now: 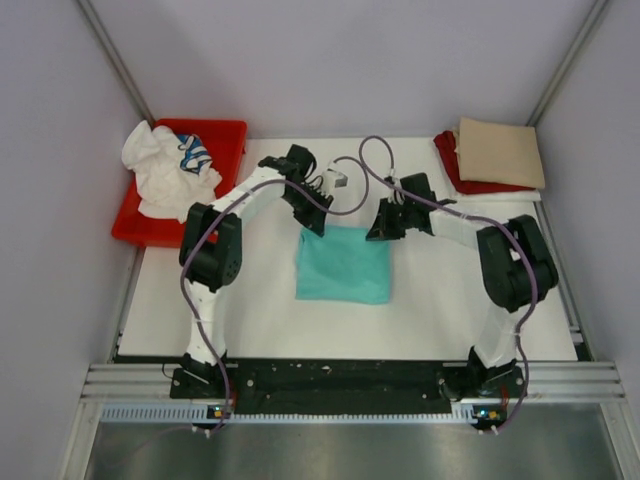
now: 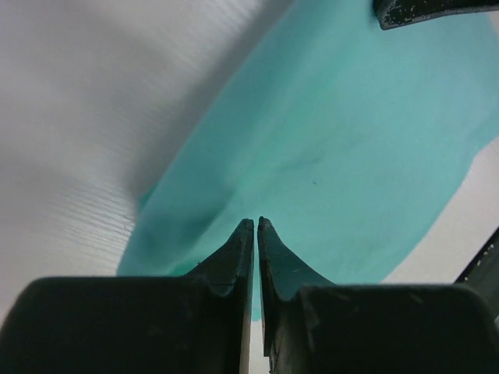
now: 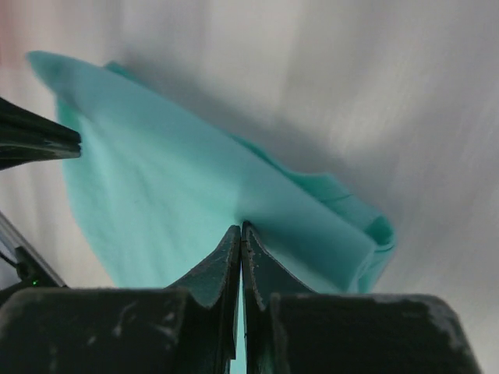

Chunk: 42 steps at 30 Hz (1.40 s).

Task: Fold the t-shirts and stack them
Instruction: Fold the long partially folded tshirt into a neat square

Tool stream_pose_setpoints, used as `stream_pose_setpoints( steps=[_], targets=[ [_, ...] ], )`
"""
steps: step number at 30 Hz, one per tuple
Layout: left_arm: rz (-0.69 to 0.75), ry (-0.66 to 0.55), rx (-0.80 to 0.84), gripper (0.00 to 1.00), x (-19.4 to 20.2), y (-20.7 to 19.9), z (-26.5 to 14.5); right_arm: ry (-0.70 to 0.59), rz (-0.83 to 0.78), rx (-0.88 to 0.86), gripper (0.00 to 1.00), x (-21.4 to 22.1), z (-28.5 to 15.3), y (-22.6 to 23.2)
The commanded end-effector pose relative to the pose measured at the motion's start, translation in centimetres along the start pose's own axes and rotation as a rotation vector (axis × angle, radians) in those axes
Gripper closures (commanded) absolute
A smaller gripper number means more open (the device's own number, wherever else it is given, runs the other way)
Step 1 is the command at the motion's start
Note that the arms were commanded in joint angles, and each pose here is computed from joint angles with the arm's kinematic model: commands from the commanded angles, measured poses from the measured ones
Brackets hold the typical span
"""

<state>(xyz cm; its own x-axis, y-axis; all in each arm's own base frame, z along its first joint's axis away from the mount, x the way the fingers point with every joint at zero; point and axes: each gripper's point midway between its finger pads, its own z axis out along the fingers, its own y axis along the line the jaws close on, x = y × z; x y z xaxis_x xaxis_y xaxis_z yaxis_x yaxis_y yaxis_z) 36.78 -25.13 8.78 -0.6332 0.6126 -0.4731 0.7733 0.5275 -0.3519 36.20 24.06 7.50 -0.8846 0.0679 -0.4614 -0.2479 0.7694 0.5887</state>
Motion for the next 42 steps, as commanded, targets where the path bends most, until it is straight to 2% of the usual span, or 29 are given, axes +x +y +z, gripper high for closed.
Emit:
stream_pose_setpoints(
  steps=[1,5,9,17,21,23,24,26,28,33,38,39,42],
  targets=[
    [-0.081,-0.028,-0.079,0.9,-1.1,3.8,1.3,-0.049,0.084,0.045,1.0,-2.4,2.7,-2.7],
    [-0.174,-0.007,-0.134,0.9,0.5,7.9,2.5,-0.082,0.159,0.041,1.0,-3.3,4.1,-4.2],
    [-0.229,-0.014,-0.114,0.88,1.0,9.0,2.4,-0.081,0.152,0.052,1.0,-3.5,4.4,-4.5],
    [-0.172,-0.13,-0.224,0.8,-2.3,10.1,-3.1,-0.123,0.057,0.116,1.0,-5.3,1.2,-3.6],
    [-0.168,-0.105,-0.287,0.81,-1.6,10.5,-4.8,-0.133,-0.014,0.133,0.97,-5.4,-1.3,-2.7],
    [-0.161,-0.104,-0.236,0.81,-1.6,8.4,-5.1,-0.142,-0.035,0.173,0.89,-5.2,-2.6,-3.0],
    [-0.153,-0.104,-0.213,0.79,-1.4,7.3,-4.9,-0.149,-0.045,0.196,0.81,-5.1,-3.2,-3.2],
    [-0.147,-0.124,-0.16,0.69,-1.3,5.0,-4.7,-0.154,-0.055,0.23,0.57,-4.6,-4.0,-3.6],
    [-0.2,-0.103,-0.124,0.59,0.4,3.9,-3.7,-0.151,-0.057,0.242,0.44,-4.1,-4.4,-4.0],
    [-0.318,-0.144,-0.111,0.43,2.1,4.0,-1.6,-0.067,-0.016,0.188,0.36,-1.9,-2.5,-4.8],
    [-0.402,-0.113,-0.07,0.46,3.2,4.4,0.9,-0.039,0.058,0.13,0.32,-0.7,-0.1,-5.6],
    [-0.412,-0.108,-0.051,0.51,3.4,4.3,1.3,-0.034,0.058,0.126,0.32,-0.5,0.3,-5.7],
    [-0.429,-0.099,0.019,0.73,3.5,3.6,2.2,-0.008,0.078,0.1,0.32,0.3,1.6,-6.2]
  ],
)
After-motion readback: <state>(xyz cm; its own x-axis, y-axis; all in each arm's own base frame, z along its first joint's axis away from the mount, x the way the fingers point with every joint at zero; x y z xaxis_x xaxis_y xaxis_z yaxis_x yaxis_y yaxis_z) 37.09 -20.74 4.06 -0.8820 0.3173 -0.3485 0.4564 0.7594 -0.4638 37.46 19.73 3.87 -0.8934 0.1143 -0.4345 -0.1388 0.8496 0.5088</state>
